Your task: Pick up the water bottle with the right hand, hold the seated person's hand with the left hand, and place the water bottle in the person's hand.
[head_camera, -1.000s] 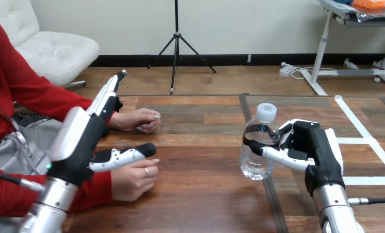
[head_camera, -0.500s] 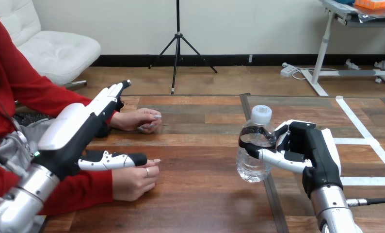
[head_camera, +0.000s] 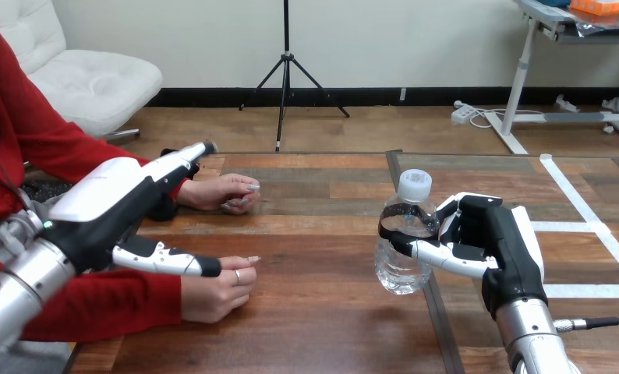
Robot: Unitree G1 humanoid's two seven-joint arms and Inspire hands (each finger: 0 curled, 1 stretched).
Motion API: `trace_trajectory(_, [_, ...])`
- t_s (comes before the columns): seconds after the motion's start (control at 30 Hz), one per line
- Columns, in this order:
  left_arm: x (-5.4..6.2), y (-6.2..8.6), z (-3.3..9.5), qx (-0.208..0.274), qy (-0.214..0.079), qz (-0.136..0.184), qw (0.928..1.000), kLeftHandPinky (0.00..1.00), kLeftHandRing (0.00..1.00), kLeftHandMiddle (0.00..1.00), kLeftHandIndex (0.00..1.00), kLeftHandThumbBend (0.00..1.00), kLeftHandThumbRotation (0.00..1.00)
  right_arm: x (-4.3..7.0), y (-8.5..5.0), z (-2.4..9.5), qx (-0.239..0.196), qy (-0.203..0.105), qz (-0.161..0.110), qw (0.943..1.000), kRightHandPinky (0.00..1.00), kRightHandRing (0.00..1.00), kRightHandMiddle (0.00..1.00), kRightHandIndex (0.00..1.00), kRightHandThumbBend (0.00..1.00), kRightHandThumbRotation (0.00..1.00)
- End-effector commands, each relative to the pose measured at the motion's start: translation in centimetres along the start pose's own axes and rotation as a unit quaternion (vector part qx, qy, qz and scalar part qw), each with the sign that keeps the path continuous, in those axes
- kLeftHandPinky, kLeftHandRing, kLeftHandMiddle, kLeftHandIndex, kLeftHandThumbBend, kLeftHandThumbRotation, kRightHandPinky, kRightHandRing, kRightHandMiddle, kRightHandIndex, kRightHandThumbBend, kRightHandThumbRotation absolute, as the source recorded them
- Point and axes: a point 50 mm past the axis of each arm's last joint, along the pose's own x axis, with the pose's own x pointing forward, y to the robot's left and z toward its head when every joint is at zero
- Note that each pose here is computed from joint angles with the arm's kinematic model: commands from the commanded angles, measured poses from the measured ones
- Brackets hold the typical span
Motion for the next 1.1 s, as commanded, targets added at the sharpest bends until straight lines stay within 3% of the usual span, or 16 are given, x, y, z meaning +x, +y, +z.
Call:
trace_trajectory(0.0, [1.3,3.6,0.7,0.051,-0.021,0.002,0.9985,0.72,0.80,0.86,0.89,1.00,0.57,1.4,0.1,3.2,0.008,-0.069,-0.002,0.9976,0.03,0.07,0.12,0.12,0.52,0.00])
trace_trajectory(0.5, [1.3,4.5,0.0,0.064,0.005,-0.087,0.9941,0.72,0.78,0.84,0.86,1.00,0.49,1.5,0.0,3.9,0.019,-0.074,-0.004,0.9971,0.03,0.07,0.12,0.12,0.53,0.00])
trace_trajectory(0.77, [0.8,5.0,-0.7,0.091,0.039,-0.147,0.9841,0.74,0.80,0.85,0.88,1.00,0.50,1.6,-0.1,4.4,0.027,-0.080,-0.007,0.9964,0.03,0.07,0.12,0.11,0.52,0.00])
trace_trajectory(1.07, [0.7,5.3,-1.0,0.104,0.064,-0.189,0.9743,0.76,0.81,0.85,0.90,1.00,0.50,1.7,-0.3,4.9,0.025,-0.090,-0.011,0.9956,0.03,0.07,0.11,0.10,0.51,0.00])
